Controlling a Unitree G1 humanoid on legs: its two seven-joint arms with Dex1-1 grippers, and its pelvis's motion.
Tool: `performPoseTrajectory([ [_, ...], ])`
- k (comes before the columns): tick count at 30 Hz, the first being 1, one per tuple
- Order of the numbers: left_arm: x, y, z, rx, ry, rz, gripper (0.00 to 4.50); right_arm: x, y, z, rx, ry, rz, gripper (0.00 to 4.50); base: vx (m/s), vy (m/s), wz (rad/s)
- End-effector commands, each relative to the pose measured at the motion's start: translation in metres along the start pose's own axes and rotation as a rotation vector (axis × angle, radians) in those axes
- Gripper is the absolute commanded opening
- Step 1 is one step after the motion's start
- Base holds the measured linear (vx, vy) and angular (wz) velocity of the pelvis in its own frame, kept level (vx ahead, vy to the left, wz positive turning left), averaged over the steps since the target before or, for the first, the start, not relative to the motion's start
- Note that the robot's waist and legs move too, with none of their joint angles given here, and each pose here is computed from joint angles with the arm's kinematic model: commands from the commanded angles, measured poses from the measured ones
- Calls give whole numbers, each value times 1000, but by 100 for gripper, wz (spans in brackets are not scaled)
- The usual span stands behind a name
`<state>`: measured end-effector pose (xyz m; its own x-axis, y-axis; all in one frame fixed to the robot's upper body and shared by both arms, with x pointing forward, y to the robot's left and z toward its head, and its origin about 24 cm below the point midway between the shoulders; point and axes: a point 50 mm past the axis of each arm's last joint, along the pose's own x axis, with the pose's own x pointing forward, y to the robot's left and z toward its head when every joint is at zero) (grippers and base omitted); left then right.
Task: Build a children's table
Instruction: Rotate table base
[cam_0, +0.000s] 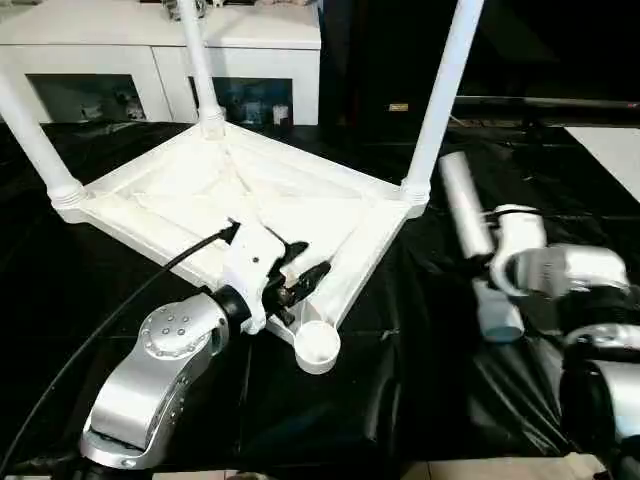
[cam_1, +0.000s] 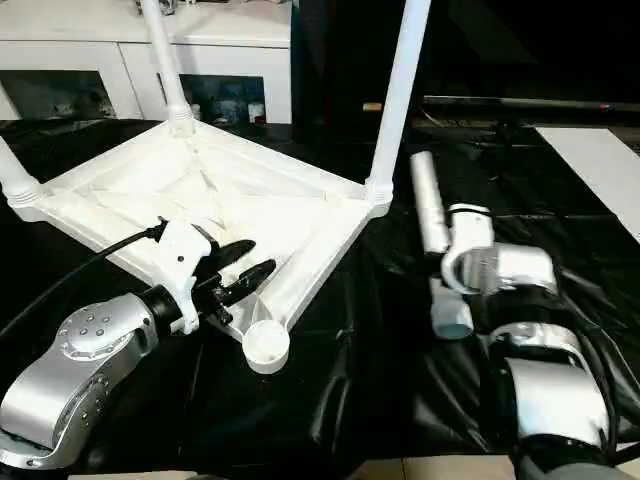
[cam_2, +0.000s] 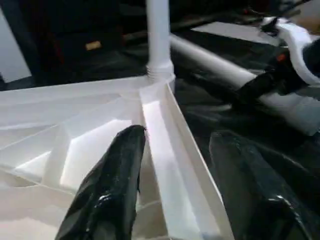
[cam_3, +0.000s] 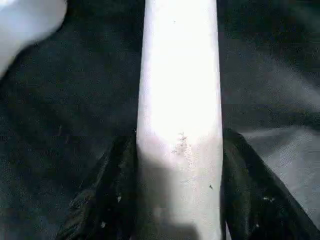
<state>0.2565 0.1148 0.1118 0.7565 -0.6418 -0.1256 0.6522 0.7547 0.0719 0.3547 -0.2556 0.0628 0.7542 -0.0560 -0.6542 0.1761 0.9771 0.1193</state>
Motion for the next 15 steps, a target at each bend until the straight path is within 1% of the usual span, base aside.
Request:
performPoseTrajectory([
  [1, 1, 3, 3, -34, -19, 32, 275, -6, -7, 14, 64, -146, -45, 180, 0, 0, 0],
  [2, 2, 3, 6, -46, -39, 35, 282, -11, -7, 22, 67, -240, -45, 180, 0, 0, 0],
  [3, 4, 3, 10, -68, -67, 37, 297, -21, -8, 36, 80, -403, -36, 180, 0, 0, 0],
  [4, 5, 3, 11, -78, -79, 37, 297, -26, -7, 42, 84, -483, -30, 180, 0, 0, 0],
  [5, 7, 4, 16, -108, -111, 34, 306, -44, -6, 61, 154, -685, -17, 180, 0, 0, 0],
  [6, 9, 4, 18, -125, -128, 32, 306, -56, -6, 71, 203, -795, -15, 180, 0, 0, 0],
  [7, 12, 5, 26, -172, -173, 16, 316, -81, 2, 86, 255, -958, 106, 180, 0, 0, 0],
  [8, 13, 5, 28, -184, -184, 11, 335, -87, 5, 90, 262, -994, 141, 180, 0, 0, 0],
  [9, 14, 5, 32, -210, -207, 1, 335, -95, 12, 94, 247, -1032, 220, 180, 0, 0, 0],
  [10, 16, 4, 40, -248, -251, -32, 342, -107, 24, 98, 232, -1070, 358, 180, 0, 0, 0],
  [11, 17, 3, 46, -270, -279, -55, 345, -114, 31, 99, 220, -1088, 444, 180, 0, 0, 0],
  [12, 18, 0, 58, -302, -337, -107, 358, -123, 42, 100, 185, -1101, 570, 180, 0, 0, 0],
  [14, 19, -1, 68, -326, -384, -145, 379, -131, 50, 98, 154, -1106, 667, 180, 0, 0, 0],
  [15, 20, 2, 77, -344, -424, -149, 384, -135, 57, 97, 134, -1101, 735, 180, 0, 0, 0],
])
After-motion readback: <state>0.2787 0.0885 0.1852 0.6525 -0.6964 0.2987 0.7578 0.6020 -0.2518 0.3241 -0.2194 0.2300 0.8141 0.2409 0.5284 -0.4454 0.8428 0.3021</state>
